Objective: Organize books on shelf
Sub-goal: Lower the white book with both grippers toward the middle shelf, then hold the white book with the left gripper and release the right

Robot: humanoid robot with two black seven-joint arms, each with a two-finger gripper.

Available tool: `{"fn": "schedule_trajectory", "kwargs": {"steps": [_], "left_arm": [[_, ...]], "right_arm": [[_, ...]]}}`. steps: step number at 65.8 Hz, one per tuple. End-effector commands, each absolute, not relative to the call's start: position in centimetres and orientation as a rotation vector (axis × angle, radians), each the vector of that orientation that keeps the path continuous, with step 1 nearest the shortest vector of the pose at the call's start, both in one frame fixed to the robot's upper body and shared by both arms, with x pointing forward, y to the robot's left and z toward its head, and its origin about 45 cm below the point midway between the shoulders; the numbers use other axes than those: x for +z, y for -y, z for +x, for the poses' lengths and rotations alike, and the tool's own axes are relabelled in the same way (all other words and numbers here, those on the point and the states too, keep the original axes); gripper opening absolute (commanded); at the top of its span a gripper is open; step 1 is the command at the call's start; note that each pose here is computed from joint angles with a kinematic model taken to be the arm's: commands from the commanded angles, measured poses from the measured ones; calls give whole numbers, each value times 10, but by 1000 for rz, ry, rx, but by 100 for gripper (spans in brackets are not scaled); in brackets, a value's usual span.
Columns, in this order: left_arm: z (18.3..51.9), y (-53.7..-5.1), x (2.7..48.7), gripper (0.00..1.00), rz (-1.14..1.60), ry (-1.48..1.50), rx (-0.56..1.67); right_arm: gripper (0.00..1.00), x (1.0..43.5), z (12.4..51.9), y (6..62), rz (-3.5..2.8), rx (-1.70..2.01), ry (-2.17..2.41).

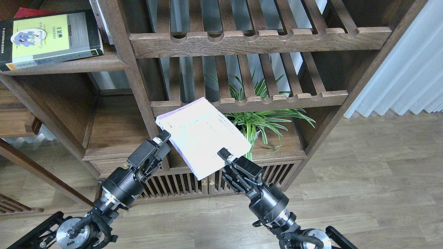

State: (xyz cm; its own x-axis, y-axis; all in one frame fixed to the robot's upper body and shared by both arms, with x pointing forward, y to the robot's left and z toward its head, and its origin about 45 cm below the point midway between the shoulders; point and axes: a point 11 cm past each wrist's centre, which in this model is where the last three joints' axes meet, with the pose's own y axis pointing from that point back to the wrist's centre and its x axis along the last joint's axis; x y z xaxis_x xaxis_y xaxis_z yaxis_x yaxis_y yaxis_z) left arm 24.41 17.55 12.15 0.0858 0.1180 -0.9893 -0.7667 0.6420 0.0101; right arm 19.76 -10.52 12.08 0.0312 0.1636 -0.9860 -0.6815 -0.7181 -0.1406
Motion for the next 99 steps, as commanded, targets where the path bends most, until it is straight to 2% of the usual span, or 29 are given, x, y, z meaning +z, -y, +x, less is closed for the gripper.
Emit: {"fn": "schedule_trajectory", "kwargs": {"steps": [1, 18, 68, 81, 90, 93, 95, 99], "left_arm": [[236, -169, 116, 91, -602, -1370, 715], [226, -152, 113, 90, -621, -1416, 686], [228, -150, 114, 83, -633, -1416, 683], [228, -150, 114, 70, -636, -1415, 683], [231, -149, 116, 57, -634, -1408, 677], [230, -151, 116, 44, -624, -1406, 679], [230, -151, 116, 39, -624, -1406, 679], [231, -151, 116, 24, -625, -1404, 679]], "right_arm": [[5, 120, 196, 103, -1693, 1762, -524], [6, 119, 192, 101, -1699, 1775, -518], [6, 106, 188, 106, -1674, 1799, -565], [6, 104, 187, 106, -1669, 1806, -572], [6, 105, 188, 105, -1668, 1805, -568], [7, 105, 188, 105, -1666, 1806, -567], [7, 105, 188, 105, -1666, 1806, -567], [7, 105, 188, 105, -1666, 1806, -567]]}}
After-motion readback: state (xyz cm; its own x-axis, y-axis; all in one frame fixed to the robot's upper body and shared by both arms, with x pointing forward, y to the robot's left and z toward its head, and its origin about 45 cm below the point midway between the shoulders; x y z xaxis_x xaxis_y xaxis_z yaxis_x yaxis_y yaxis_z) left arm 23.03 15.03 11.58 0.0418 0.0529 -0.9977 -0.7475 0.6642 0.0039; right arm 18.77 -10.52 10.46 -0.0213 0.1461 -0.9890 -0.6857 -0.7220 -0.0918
